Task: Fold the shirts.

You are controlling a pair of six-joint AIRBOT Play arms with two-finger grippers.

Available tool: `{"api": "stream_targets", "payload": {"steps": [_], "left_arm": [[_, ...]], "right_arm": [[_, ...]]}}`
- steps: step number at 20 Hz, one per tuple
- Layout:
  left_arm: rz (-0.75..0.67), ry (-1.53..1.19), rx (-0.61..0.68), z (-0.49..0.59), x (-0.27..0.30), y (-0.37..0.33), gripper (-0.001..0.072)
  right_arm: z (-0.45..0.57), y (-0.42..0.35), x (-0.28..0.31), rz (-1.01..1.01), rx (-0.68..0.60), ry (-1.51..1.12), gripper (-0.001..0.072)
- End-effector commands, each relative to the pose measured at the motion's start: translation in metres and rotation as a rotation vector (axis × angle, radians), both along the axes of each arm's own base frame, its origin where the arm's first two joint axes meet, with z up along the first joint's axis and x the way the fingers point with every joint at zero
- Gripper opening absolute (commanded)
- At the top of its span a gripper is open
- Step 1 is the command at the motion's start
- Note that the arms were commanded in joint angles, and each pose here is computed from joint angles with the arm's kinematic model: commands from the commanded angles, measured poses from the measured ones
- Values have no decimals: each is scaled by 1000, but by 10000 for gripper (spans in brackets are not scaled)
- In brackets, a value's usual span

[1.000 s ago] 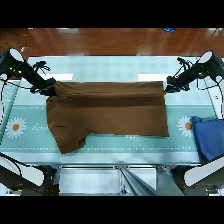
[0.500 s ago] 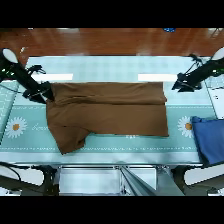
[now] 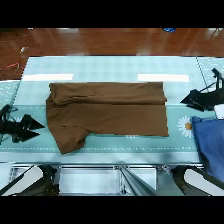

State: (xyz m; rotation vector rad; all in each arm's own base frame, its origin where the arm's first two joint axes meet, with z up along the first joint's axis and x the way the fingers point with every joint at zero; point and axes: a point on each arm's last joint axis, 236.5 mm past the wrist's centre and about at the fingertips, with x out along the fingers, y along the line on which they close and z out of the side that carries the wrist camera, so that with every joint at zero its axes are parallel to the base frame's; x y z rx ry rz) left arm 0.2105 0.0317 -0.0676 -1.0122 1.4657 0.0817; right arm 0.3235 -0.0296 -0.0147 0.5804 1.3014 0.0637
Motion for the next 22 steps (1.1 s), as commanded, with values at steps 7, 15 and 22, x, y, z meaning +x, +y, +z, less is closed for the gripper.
{"api": "stream_targets", "payload": {"steps": [7,15,22], "left_arm": [[34,-1,4,-32,-21,-32,509],[-120,-7,1,-55,-3,-78,26],[-187,-43,-30,-34,3,-83,20]], "right_arm": [[-7,31,-20,-26,103,-52,408],[-12,27,-35,-3,93,3,408],[-63,7,-130,-124,94,367,408]]}}
